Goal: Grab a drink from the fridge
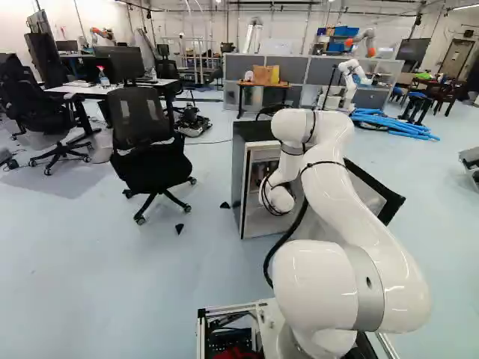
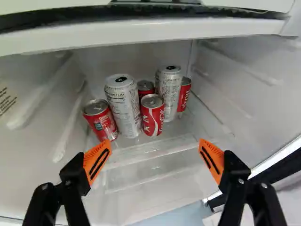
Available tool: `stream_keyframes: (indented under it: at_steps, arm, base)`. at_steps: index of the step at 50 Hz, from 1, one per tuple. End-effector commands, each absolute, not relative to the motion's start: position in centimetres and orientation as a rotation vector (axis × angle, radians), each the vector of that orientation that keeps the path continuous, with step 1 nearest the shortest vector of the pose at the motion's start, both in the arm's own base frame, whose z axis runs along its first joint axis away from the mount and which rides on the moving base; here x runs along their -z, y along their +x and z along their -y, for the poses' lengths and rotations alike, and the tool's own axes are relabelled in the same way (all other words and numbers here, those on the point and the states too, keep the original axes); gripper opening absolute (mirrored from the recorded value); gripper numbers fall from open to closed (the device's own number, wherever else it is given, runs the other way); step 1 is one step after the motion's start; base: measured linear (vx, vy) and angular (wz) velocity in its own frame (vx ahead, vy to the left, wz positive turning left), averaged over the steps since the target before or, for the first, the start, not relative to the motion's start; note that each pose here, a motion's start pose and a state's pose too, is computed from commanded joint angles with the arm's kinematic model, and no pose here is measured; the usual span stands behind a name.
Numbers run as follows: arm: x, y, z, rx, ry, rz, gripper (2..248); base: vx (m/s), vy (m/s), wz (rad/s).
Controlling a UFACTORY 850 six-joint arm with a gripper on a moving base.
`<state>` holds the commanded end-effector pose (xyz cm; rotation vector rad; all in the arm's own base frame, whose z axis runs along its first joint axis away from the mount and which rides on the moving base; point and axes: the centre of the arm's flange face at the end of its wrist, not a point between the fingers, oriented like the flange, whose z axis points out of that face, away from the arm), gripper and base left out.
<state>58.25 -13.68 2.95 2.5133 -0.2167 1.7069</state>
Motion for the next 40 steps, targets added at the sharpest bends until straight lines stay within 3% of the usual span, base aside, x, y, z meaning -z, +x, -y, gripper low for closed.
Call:
stream_keyframes:
  at_steps: [40]
  arm:
    - [-2.0,59.4,14.2,-1.804,2.476,0.156,247]
  base:
    - [0.0,0.0,0.0]
